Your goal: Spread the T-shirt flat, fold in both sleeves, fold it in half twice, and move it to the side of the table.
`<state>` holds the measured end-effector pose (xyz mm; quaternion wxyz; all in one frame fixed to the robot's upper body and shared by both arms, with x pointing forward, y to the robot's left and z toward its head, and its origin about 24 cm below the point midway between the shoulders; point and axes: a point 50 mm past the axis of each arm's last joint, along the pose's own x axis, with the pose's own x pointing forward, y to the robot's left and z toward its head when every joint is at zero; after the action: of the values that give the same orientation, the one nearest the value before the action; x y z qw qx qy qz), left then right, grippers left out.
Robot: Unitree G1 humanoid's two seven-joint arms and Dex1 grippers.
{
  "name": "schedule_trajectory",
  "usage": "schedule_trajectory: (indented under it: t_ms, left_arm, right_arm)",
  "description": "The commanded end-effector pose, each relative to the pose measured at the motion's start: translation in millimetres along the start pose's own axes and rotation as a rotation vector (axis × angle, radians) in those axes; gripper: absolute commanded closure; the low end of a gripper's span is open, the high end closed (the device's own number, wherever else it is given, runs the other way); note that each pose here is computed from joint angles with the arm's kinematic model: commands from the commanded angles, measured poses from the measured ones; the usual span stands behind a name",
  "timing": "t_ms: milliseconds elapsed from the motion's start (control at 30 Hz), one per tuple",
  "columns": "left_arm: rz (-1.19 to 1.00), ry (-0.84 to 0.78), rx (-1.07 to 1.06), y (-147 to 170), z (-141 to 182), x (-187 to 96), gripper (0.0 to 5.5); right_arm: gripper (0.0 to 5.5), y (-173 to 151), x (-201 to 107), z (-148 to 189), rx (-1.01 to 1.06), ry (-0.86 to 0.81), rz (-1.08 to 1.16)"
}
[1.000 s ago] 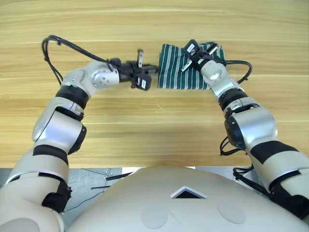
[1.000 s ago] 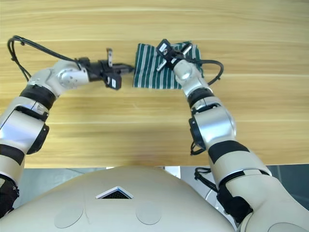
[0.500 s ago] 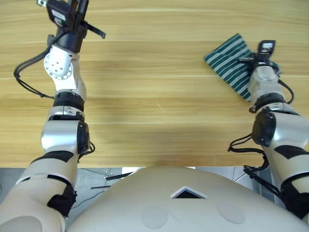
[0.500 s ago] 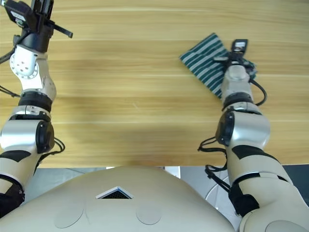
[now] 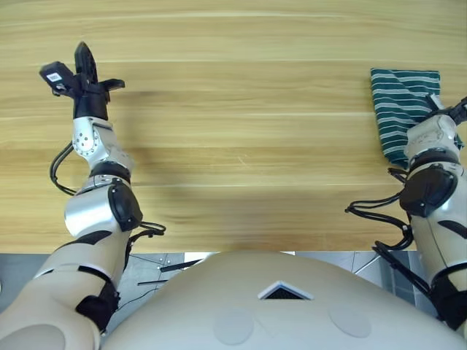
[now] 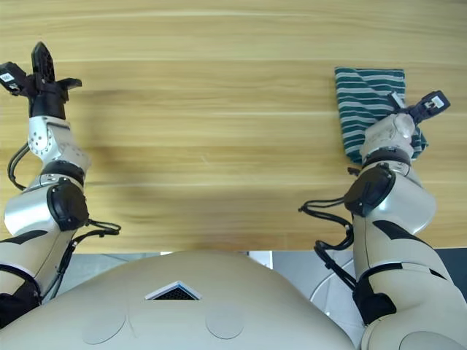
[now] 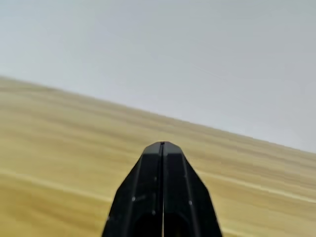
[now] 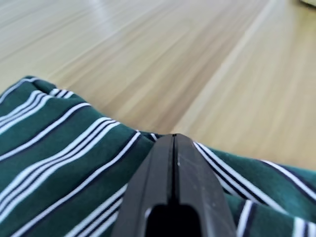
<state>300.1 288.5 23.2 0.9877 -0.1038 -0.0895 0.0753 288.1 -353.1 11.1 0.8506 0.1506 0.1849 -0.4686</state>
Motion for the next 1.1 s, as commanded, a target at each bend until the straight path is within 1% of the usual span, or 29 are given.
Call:
schedule_trajectory:
  t_ms: [33,200,300,367,433,500,533,567,600,633,667,700,733,767,800,867,900,967,1100]
  left_arm:
    - [0.057,0.074,-0.014,2.9,-9.1,-2.8,5.5]
    - [0.12,0.124,-0.027,12.2,-14.4,-8.5,5.5]
    - [0.105,0.148,-0.03,6.3,-17.2,-5.6,5.5]
    - [0.093,0.16,-0.027,2.6,-18.6,-4.1,5.5]
    - [0.094,0.173,-0.021,3.2,-19.8,-4.9,5.5]
    - [0.103,0.182,-0.015,5.6,-20.0,-5.7,5.5]
    - [0.104,0.189,-0.008,5.9,-20.2,-5.7,5.5]
    - [0.101,0.197,0.004,5.5,-20.3,-5.1,5.5]
    - [0.098,0.203,0.015,4.8,-20.4,-4.4,5.5]
    - [0.095,0.209,0.025,4.2,-20.6,-4.0,5.5]
    - [0.093,0.213,0.032,3.7,-20.6,-3.5,5.5]
    - [0.093,0.218,0.037,3.7,-20.6,-3.1,5.5]
    - [0.092,0.223,0.042,3.4,-20.7,-2.7,5.5]
    - [0.091,0.227,0.046,2.7,-20.9,-2.1,5.5]
    - [0.087,0.232,0.048,1.4,-21.3,-1.3,5.5]
    - [0.074,0.243,0.055,-2.3,-22.2,0.6,5.5]
    - [0.068,0.249,0.059,-4.1,-22.7,1.4,5.5]
    - [0.059,0.257,0.069,-6.1,-23.5,2.2,5.5]
    - [0.053,0.266,0.063,-8.1,-23.9,3.7,5.5]
  right_arm:
    - [5.46,11.0,-2.3,13.9,-0.005,-0.066,-0.007]
    - [5.46,40.6,-13.8,40.2,-0.097,-0.271,0.039]
    - [5.46,54.1,-22.0,54.6,-0.112,-0.398,0.072]
    - [5.46,61.3,-30.0,69.1,-0.097,-0.522,0.072]
    - [5.46,78.2,-48.8,86.7,-0.097,-0.726,0.093]
    - [5.46,106.1,-80.3,92.6,-0.154,-0.975,0.165]
    - [5.46,123.7,-99.4,86.1,-0.223,-1.099,0.226]
    - [5.46,144.3,-120.1,71.4,-0.333,-1.219,0.309]
    - [5.46,160.8,-136.8,52.9,-0.44,-1.303,0.393]
    - [5.46,173.3,-149.2,33.6,-0.544,-1.356,0.47]
    - [5.46,186.2,-160.4,3.9,-0.713,-1.37,0.591]
    - [5.46,192.9,-168.2,-25.1,-0.866,-1.351,0.698]
    - [5.46,194.7,-172.3,-49.9,-0.991,-1.293,0.793]
    - [5.46,193.7,-173.8,-66.9,-1.068,-1.232,0.857]
    - [5.46,191.4,-172.8,-76.6,-1.096,-1.162,0.893]
    - [5.46,185.1,-165.7,-87.4,-1.107,-1.009,0.93]
    - [5.46,181.0,-159.9,-91.4,-1.085,-0.891,0.948]
    - [5.46,175.7,-151.3,-95.1,-1.014,-0.699,0.983]
    - [5.46,171.4,-138.9,-92.8,-0.822,-0.422,1.009]
